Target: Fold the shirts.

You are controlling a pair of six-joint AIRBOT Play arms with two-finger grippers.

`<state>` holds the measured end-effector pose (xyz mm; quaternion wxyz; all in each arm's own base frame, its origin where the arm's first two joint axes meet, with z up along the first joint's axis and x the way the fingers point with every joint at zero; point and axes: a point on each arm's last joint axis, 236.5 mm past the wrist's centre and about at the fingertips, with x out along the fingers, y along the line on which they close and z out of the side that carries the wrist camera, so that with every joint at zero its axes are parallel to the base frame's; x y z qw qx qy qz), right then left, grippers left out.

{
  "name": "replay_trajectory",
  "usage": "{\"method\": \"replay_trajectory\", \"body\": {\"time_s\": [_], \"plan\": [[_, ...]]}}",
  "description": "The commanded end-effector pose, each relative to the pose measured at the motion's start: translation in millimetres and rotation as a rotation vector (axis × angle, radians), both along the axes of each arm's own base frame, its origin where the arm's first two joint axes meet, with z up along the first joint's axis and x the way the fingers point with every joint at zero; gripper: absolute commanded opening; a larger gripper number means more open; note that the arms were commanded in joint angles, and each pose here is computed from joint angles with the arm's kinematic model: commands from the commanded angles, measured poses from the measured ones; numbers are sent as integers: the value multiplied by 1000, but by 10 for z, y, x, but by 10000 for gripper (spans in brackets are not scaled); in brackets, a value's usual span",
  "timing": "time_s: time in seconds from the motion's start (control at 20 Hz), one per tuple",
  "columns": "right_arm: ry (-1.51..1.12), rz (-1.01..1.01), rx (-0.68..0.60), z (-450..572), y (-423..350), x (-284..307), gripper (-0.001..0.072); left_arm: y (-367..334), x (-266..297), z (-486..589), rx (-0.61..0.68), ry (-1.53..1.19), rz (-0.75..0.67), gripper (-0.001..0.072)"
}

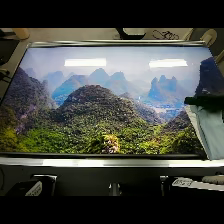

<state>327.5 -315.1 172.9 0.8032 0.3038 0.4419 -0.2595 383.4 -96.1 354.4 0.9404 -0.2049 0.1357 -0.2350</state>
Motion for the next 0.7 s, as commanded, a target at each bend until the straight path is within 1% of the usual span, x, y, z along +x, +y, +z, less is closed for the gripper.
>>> {"method": "replay_trajectory", "body": {"time_s": [0.0, 0.15, 0.35, 0.65], "plan": [[225, -119, 134, -368, 62, -665, 24, -4, 1, -1, 3, -2, -1, 34], [375, -131, 249, -801, 323, -985, 24, -4, 1, 0, 3, -2, -1, 34], [557, -185, 246, -1209, 393, -1466, 24, -4, -1, 2, 2, -2, -2, 34], [621, -192, 300, -1710, 534, -1610, 24, -6, -10, 15, 1, -5, -1, 34]]}}
